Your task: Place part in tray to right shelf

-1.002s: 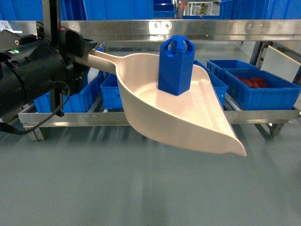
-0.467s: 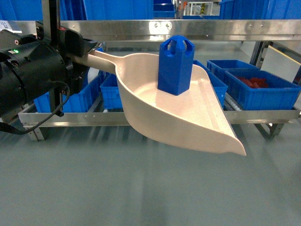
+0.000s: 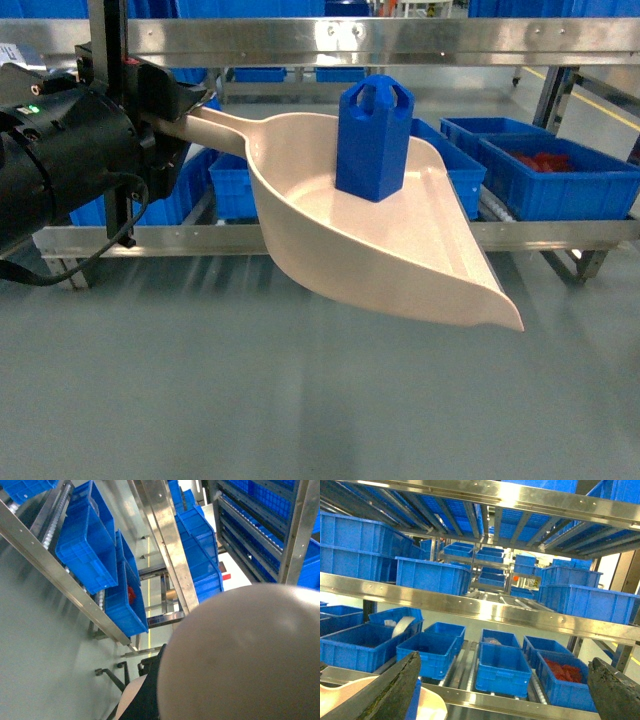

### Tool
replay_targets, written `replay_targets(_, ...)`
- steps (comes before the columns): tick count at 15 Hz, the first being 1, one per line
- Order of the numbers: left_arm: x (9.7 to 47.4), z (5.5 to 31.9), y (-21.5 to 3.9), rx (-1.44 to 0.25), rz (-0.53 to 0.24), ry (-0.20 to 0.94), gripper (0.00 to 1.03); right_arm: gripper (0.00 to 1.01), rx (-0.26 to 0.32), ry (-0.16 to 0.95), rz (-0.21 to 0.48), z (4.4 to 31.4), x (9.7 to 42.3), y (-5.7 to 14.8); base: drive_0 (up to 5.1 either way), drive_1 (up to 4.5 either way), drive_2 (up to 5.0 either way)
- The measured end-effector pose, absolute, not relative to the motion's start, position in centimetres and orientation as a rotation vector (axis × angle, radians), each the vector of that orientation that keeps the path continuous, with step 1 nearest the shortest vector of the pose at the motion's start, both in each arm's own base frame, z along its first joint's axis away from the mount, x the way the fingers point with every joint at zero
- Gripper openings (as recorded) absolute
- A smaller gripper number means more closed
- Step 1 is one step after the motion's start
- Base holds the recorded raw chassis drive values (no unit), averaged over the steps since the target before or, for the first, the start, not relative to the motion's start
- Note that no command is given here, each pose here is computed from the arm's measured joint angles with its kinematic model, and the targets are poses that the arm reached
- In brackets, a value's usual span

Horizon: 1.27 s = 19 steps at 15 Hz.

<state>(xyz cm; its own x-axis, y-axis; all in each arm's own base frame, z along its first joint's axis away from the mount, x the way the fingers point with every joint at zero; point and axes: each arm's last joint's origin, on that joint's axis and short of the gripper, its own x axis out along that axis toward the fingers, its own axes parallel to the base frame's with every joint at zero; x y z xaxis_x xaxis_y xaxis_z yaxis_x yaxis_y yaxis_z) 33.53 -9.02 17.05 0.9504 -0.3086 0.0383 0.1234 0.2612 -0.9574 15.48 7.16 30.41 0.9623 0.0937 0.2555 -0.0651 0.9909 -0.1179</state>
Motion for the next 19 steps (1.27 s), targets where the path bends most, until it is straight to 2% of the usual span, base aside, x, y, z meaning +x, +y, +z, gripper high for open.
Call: replay_targets(19, 33.52, 17.01, -9.02, -1.274, -0.292, 0.171, 0.14, 0.98, -0.110, -0.262, 0.081, 30.39, 15.49, 7.16, 0.0, 0.00, 0.0)
